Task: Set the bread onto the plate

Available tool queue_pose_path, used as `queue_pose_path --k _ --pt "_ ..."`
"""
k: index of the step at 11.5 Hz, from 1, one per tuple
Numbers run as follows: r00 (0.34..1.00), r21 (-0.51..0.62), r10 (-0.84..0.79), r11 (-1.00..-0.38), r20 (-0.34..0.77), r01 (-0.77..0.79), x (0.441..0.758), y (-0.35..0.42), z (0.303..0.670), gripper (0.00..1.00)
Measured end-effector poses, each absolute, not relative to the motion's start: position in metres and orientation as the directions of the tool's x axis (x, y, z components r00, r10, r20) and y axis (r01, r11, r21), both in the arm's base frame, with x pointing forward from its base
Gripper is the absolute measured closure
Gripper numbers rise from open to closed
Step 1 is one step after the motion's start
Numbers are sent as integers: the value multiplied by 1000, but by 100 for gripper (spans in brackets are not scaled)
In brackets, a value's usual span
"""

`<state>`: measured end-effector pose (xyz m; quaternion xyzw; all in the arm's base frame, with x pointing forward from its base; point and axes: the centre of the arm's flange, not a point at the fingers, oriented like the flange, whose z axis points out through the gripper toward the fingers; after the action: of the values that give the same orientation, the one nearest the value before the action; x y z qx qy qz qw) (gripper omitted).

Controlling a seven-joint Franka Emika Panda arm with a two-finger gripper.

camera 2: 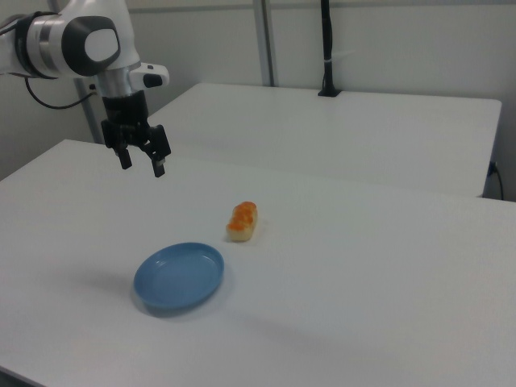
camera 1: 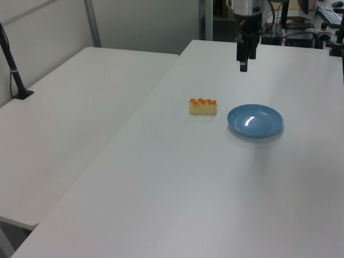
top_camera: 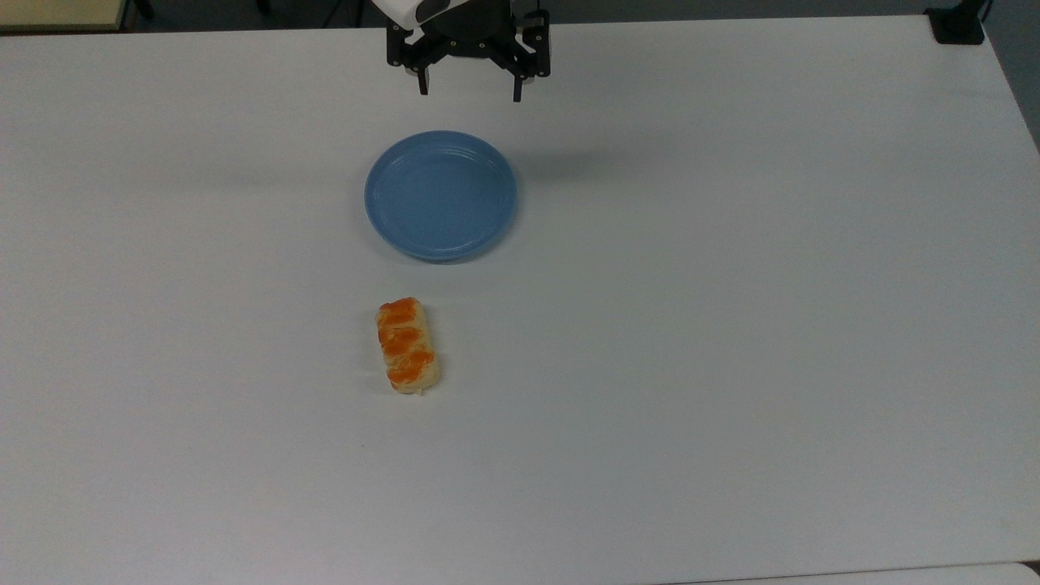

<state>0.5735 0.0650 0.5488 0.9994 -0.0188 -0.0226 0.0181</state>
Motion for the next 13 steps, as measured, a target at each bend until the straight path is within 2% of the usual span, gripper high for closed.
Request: queue_pose_path --k 5,11,13 --pt "998 34 -59 -998 -11 -59 579 33 569 0" --pt "998 19 -56 -998 -18 -56 580 35 567 0" --pt "999 -1 -49 -999 3 -49 592 31 565 0"
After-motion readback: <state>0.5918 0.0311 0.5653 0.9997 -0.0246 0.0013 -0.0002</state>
